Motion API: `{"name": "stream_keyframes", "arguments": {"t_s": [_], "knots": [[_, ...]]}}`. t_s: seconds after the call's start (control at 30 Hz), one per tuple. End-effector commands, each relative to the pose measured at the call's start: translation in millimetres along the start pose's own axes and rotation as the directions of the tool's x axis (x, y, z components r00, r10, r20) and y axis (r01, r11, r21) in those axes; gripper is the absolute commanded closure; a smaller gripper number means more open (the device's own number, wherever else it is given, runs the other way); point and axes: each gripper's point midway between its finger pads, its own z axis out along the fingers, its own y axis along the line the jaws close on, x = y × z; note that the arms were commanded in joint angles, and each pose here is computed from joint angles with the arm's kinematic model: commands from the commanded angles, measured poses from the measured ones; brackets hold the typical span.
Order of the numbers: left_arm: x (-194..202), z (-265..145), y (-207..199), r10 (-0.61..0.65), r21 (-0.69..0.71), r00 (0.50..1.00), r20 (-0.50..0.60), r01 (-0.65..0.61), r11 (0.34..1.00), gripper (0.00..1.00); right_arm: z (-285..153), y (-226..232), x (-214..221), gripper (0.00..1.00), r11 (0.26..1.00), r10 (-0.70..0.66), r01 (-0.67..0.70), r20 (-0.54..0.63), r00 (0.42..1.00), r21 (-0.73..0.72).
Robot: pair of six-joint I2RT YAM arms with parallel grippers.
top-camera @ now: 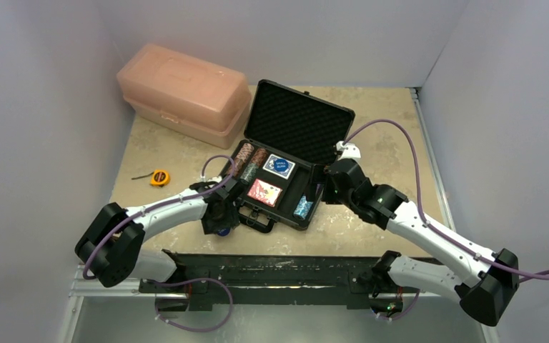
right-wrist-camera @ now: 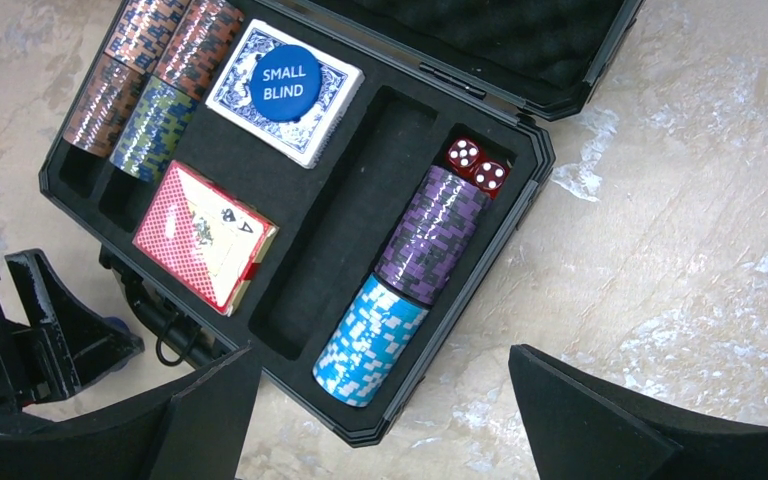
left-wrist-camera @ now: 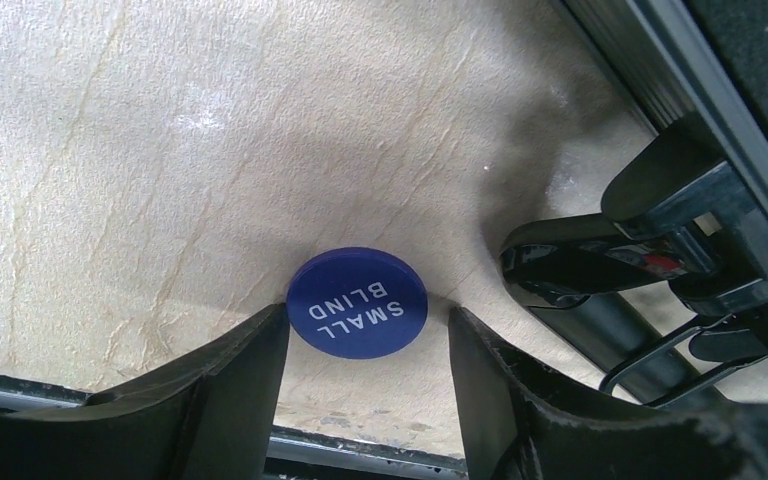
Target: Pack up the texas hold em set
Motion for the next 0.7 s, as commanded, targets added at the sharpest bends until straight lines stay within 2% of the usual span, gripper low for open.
{"name": "stream_keyframes", "arguments": {"t_s": [0.0,0.27,0.67], "knots": [[-4,17,9,0.01,-0.051,0.999,0.035,-0.008,0.999,0.42,-6,13,-18,0.01,0.999,0.031,-0.03,0.037,0.999,-0.034],[-2,21,13,0.016,-0.065,0.999,0.029,-0.014,0.998,0.43,-4,15,-20,0.01,0.999,0.03,-0.028,0.035,0.999,-0.036],[1,27,13,0.032,-0.067,0.999,0.017,-0.031,0.997,0.59,-6,14,-19,0.01,0.999,0.036,-0.034,0.035,0.999,-0.038]]}}
